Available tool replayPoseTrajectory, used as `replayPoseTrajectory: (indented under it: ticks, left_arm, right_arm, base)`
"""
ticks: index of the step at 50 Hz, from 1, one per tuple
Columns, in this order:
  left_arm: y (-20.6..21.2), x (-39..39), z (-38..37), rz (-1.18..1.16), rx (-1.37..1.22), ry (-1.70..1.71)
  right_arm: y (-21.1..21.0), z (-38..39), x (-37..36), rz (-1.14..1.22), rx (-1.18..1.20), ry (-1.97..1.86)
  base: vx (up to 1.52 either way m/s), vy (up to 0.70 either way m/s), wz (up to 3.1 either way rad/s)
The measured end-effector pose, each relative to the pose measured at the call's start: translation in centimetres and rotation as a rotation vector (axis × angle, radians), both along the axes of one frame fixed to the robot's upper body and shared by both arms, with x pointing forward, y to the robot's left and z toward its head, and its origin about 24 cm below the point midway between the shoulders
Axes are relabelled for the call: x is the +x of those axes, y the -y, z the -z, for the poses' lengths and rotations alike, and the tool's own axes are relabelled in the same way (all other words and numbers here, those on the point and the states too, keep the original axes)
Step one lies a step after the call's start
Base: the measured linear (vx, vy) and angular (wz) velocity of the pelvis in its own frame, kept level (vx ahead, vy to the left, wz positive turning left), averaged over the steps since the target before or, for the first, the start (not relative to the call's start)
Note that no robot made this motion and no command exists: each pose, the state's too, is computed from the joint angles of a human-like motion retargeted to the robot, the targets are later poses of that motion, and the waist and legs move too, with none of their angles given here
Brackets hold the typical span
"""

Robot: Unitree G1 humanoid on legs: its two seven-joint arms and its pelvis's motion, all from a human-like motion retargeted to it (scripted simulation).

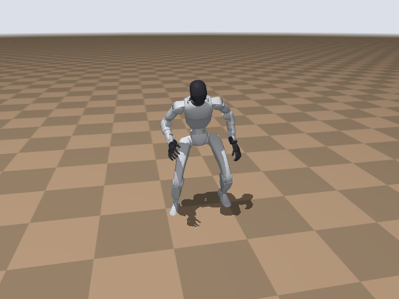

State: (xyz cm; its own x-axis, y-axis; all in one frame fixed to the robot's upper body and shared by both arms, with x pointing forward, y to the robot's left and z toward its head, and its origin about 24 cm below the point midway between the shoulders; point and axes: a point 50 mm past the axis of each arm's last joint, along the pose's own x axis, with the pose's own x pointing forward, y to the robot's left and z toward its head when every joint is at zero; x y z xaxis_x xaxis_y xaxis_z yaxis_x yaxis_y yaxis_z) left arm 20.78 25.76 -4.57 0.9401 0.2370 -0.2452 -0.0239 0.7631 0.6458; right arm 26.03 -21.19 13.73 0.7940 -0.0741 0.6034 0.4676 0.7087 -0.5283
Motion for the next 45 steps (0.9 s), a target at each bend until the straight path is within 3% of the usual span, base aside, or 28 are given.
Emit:
replayPoseTrajectory:
  ticks: [13,20,28,38,45]
  left_arm:
    - [1.8,2.4,0.9,-0.004,-0.062,-0.028]
    - [2.3,3.0,-0.4,-0.045,-0.163,0.064]
    - [0.1,1.2,-1.5,-0.191,-0.209,0.178]
    - [-1.3,4.2,-8.4,-0.140,-0.174,0.468]
    - [-0.7,5.0,-8.0,-0.134,-0.220,0.422]
  right_arm:
    - [3.7,4.6,-2.4,0.263,0.119,-0.137]
    - [4.0,6.6,-2.0,0.253,0.111,-0.254]
    - [4.6,3.1,0.4,0.185,-0.008,-0.164]
    - [9.1,-0.7,-3.1,0.237,0.281,0.013]
    - [9.3,1.7,-2.7,0.266,0.241,-0.121]
  base:
    - [-0.08,0.49,-0.12]
    - [-0.04,0.35,0.11]
    - [-0.01,0.39,-0.19]
    - [-0.07,0.53,0.15]
    - [-0.02,0.34,0.19]
